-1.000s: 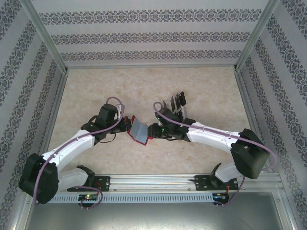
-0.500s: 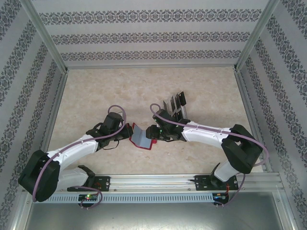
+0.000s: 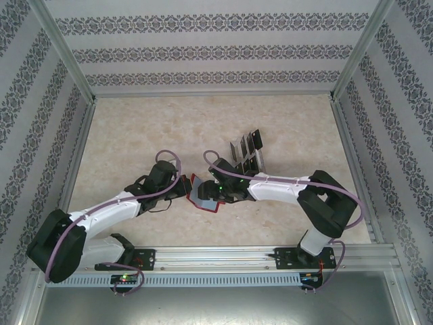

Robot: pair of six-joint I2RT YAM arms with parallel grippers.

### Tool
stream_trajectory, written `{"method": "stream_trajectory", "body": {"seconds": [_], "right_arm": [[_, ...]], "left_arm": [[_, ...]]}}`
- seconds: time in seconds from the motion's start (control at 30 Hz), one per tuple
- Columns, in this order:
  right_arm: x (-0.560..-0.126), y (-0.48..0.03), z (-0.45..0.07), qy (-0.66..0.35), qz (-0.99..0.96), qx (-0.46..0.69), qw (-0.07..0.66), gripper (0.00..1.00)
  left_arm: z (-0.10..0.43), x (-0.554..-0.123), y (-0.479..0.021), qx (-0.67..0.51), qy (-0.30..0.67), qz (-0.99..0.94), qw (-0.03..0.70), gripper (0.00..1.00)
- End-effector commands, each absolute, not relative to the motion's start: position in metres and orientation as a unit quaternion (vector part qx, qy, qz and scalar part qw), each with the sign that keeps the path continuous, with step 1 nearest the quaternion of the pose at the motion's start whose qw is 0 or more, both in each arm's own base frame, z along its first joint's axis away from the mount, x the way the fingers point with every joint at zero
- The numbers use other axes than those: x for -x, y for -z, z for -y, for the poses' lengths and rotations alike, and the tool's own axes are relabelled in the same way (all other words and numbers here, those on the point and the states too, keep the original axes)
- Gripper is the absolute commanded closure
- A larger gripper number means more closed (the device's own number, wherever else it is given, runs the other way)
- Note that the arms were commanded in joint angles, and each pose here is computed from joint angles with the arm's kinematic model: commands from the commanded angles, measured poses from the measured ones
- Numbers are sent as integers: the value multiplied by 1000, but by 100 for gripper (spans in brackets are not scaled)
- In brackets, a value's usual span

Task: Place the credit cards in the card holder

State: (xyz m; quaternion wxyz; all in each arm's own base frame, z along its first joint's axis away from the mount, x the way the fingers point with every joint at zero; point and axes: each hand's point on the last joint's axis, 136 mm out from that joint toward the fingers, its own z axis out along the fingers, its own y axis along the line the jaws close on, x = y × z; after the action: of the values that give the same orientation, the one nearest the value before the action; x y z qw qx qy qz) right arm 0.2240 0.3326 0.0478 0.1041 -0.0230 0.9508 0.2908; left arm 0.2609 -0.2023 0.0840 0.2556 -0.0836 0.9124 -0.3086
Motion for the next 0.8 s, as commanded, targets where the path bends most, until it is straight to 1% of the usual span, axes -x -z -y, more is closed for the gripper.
{"method": "stream_trajectory", "body": {"seconds": [0.0, 0.17, 0.27, 0.37, 0.6, 0.67, 0.77], "right_arm": [[-225, -53, -352, -308, -945, 31, 103, 39], [-223, -49, -361, -312, -944, 35, 99, 39], [-223, -47, -357, -298, -949, 32, 99, 40], [-220, -43, -338, -268, -957, 25, 108, 40], [-214, -40, -275, -208, -969, -17, 134, 41], [-214, -42, -265, -201, -969, -24, 142, 41], [-215, -56, -267, -216, -964, -23, 152, 42]], "left_arm": [[198, -261, -87, 109, 310, -903, 276, 100], [182, -254, -79, 151, 292, -900, 286, 100], [175, -251, -76, 165, 285, -898, 291, 100], [171, -249, -76, 169, 279, -898, 296, 100], [166, -245, -73, 170, 277, -897, 299, 100], [166, -244, -71, 169, 277, -898, 298, 100], [166, -243, -70, 169, 278, -898, 297, 100]]}}
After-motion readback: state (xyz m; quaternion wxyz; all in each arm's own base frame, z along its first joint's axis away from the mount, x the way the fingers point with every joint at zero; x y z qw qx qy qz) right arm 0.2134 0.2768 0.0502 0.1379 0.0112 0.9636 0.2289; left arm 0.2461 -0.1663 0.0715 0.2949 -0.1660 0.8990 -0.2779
